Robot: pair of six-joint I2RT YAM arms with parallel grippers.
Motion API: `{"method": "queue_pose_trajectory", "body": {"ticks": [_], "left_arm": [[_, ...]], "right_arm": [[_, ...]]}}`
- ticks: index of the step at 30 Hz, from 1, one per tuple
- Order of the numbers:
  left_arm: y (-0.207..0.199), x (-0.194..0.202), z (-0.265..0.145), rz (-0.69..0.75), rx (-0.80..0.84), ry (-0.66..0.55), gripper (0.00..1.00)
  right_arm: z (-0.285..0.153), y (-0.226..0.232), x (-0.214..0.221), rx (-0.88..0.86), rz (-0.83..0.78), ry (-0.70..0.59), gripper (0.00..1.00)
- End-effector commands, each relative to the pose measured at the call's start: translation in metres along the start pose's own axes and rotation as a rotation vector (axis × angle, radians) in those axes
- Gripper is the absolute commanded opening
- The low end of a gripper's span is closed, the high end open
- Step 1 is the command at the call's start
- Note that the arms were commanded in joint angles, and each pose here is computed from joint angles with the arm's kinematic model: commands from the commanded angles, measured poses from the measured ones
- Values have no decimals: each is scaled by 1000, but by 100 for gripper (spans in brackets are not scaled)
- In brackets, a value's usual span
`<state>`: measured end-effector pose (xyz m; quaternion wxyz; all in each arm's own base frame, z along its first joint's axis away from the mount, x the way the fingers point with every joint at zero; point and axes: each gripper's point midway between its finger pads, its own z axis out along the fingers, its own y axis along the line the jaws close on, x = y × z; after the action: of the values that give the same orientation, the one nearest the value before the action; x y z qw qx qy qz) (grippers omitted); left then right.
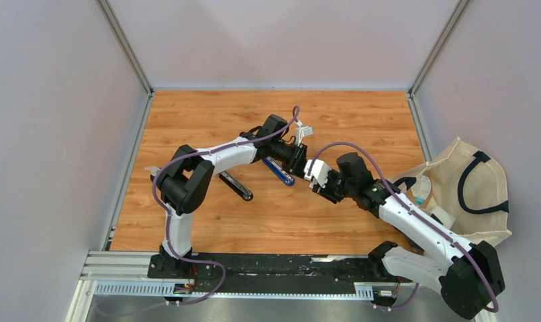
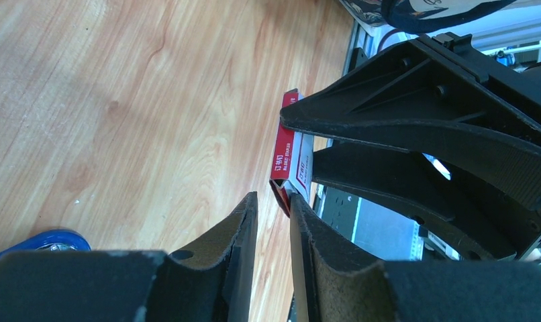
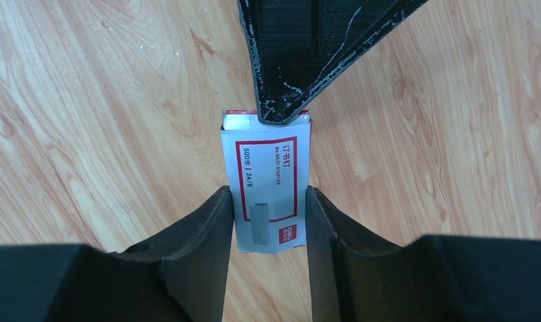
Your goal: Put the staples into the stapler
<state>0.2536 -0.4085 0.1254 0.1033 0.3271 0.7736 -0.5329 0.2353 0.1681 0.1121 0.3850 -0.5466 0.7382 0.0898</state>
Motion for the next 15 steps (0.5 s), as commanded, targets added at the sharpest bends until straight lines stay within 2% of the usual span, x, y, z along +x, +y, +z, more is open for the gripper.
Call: {"method": "queue_pose_trajectory", "body": {"ticks": [1, 9, 11, 13, 15], "left_arm": [[-10, -7, 5, 36, 32, -1, 32], [-12, -6, 7, 34, 46, 6, 20], [-16, -7, 8, 35, 64, 4, 13], [-18, -8, 8, 34, 77, 0, 0], [-20, -9, 7, 35, 76, -2, 0]], "right_arm": [[-5, -8, -13, 31, 2, -42, 42], [-4, -8, -12, 29, 1, -37, 42], [-3, -8, -10, 28, 2, -31, 42], [-3, -8, -10, 30, 0, -28, 42], [-2, -9, -7, 36, -3, -16, 42]]}}
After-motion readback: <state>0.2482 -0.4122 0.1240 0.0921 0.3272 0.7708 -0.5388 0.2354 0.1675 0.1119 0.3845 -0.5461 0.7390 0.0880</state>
